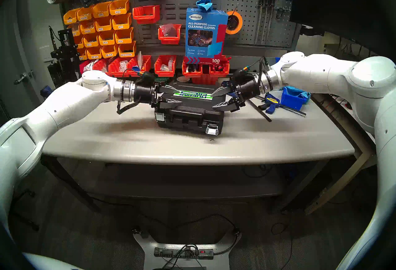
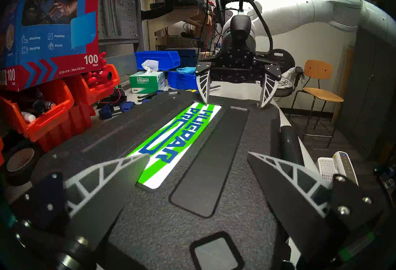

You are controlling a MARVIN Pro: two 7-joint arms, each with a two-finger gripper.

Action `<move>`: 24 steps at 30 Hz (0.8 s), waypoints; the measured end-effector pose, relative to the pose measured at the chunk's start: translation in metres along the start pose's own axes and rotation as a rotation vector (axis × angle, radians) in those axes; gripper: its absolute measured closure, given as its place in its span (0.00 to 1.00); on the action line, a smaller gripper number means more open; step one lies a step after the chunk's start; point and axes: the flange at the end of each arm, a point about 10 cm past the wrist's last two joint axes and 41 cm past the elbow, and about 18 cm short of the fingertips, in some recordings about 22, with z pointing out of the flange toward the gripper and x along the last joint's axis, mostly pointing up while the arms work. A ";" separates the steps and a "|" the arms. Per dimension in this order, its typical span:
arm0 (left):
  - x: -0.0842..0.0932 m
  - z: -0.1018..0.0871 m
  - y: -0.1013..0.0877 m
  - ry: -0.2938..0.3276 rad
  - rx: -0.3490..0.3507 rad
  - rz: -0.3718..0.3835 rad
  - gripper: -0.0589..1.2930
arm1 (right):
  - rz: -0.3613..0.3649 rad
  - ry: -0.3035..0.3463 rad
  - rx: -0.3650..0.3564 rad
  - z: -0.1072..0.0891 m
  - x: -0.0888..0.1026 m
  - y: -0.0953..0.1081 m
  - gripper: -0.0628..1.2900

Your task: Open the tool box

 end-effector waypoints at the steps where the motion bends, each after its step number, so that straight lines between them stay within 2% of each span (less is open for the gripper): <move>1: 0.000 0.000 0.000 0.000 0.000 0.000 0.04 | 0.000 -0.001 0.000 0.000 0.000 0.000 0.04; 15: -0.001 0.000 -0.003 0.016 -0.007 0.015 0.04 | 0.001 -0.007 -0.003 0.000 0.001 -0.002 0.04; 21: 0.007 0.001 -0.010 0.015 0.016 0.041 0.03 | 0.002 -0.004 -0.001 0.001 0.002 -0.002 0.04; 24: 0.017 -0.001 -0.014 0.023 0.033 0.063 0.03 | 0.003 -0.001 0.001 0.002 0.001 -0.003 0.04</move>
